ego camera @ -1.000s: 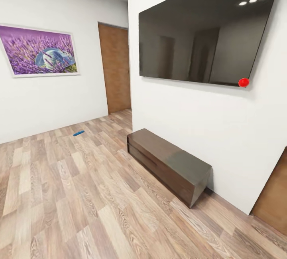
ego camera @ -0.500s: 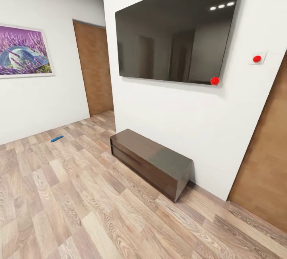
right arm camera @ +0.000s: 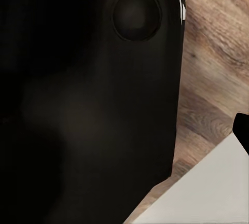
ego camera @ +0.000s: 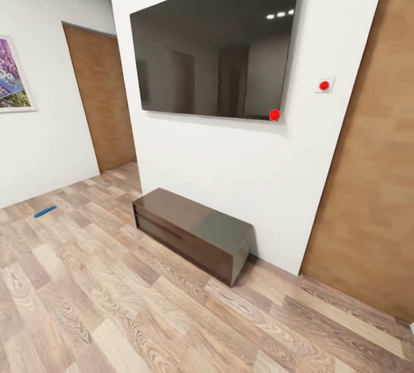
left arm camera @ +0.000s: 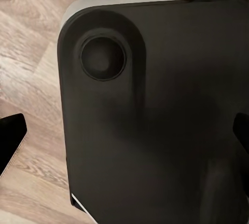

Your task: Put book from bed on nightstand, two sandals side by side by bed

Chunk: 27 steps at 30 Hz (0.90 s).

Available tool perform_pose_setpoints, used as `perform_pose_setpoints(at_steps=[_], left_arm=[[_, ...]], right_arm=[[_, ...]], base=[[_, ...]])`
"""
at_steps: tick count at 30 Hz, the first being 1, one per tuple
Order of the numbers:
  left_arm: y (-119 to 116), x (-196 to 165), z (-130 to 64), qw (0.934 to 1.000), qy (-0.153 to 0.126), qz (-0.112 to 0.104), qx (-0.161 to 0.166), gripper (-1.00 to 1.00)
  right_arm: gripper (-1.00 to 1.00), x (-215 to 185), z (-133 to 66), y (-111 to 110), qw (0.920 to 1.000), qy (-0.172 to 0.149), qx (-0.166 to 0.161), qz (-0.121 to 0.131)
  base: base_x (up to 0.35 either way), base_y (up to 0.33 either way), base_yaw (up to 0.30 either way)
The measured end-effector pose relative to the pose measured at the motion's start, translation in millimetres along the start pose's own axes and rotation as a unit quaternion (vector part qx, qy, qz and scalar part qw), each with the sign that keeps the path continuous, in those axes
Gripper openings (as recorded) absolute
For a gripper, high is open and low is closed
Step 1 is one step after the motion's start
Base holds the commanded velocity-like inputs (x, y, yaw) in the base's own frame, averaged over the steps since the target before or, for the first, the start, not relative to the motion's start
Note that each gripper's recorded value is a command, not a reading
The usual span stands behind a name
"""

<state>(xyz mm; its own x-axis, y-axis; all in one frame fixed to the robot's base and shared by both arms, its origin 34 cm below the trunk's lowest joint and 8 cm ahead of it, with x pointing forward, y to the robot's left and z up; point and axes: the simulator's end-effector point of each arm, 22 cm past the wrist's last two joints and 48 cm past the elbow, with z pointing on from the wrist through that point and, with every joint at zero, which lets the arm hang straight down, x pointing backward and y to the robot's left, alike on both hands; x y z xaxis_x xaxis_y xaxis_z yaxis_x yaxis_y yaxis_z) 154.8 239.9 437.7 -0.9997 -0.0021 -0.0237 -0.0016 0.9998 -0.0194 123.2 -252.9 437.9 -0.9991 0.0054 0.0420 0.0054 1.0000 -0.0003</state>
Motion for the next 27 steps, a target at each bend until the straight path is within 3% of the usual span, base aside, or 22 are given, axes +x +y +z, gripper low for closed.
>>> perform_pose_setpoints(at_steps=[11, 19, 27], left_arm=[[0.0, 0.0, 0.0, 1.0000, 0.000, 0.000, 0.000, 1.00], [0.0, -0.3, 0.0, 1.0000, 0.000, 0.000, 0.000, 1.00], [0.0, -0.3, 0.0, 1.0000, 0.000, 0.000, 0.000, 1.00]], right_arm=[[1.00, -0.1, 0.0, 0.0, 1.0000, 0.000, 0.000, 0.000], [1.00, 0.0, 0.0, 0.2, 1.0000, 0.000, 0.000, 0.000], [1.00, -0.1, 0.0, 0.1, 1.0000, 0.000, 0.000, 0.001]], base=[[0.000, -0.003, -0.300], [0.043, -0.129, -0.289], [0.007, -0.014, -0.100]])
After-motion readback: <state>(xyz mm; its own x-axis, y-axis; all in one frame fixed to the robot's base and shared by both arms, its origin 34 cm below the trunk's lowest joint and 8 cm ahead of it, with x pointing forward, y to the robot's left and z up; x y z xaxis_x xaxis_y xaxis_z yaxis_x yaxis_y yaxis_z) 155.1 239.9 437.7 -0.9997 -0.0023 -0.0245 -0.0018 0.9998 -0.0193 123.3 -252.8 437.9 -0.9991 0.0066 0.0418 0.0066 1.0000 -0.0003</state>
